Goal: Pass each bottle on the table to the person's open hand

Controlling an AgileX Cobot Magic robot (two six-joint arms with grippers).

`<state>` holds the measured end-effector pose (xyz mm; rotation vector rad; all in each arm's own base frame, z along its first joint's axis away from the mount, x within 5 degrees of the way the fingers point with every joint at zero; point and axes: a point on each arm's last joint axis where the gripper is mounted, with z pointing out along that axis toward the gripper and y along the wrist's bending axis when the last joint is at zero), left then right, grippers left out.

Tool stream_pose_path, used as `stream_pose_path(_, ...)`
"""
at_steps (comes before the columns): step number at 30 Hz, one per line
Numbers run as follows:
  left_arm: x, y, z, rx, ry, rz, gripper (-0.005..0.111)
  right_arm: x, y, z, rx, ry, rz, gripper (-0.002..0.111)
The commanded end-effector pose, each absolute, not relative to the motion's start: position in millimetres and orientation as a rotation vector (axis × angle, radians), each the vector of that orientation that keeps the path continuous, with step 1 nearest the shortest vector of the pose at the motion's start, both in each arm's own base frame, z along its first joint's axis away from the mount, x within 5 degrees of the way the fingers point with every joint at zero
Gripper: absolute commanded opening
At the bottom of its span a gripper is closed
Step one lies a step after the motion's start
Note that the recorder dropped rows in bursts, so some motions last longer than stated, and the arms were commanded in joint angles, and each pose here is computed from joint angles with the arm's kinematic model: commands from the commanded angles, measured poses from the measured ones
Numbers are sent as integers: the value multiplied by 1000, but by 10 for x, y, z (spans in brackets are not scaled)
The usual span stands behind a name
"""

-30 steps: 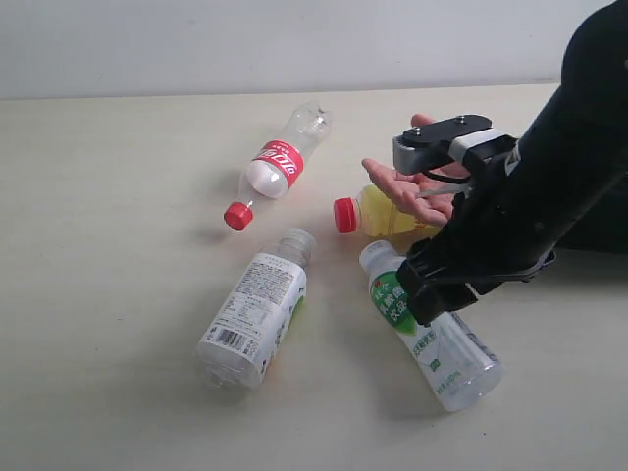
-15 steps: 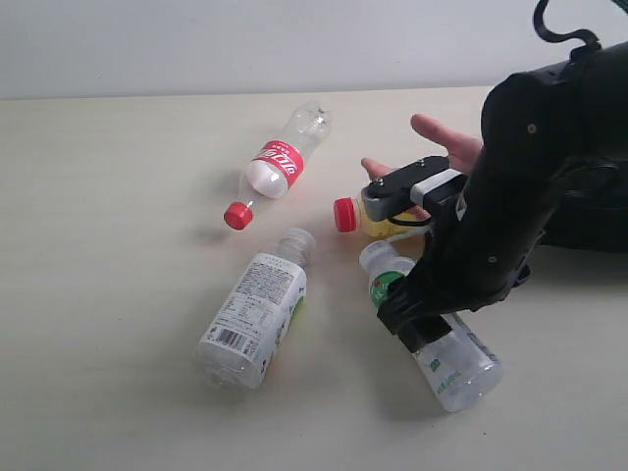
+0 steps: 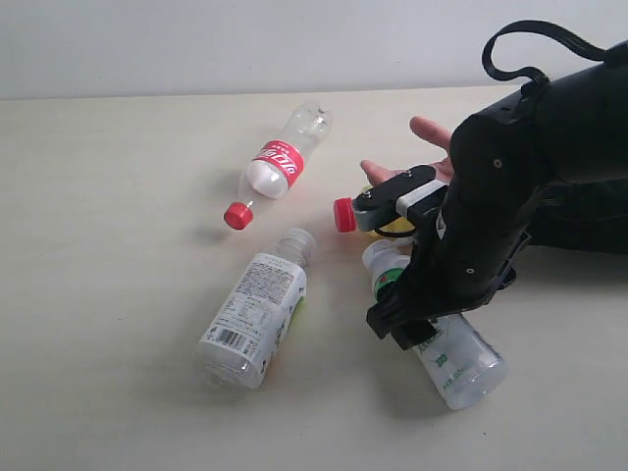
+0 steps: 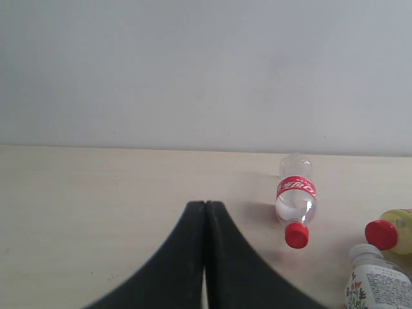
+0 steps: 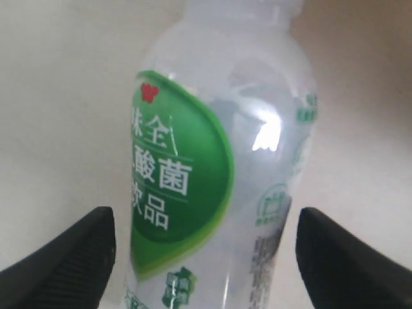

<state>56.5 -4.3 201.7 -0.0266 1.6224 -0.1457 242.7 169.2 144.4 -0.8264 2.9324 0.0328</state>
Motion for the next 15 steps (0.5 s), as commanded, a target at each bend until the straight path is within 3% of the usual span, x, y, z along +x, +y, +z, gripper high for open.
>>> stream_pose_path(1, 568, -44, 2013, -29, 1618, -149, 0, 2450, 1714, 1453, -830, 2910, 34, 74)
stream_pose_path(11, 568, -44, 2013, -29, 1618, -149, 0, 2453, 1716, 1303, -845, 2960, 6, 74)
stream_pose_path(15, 568, -44, 2013, -29, 1618, -149, 0, 2453, 1716, 1297, -843, 2962, 5, 69)
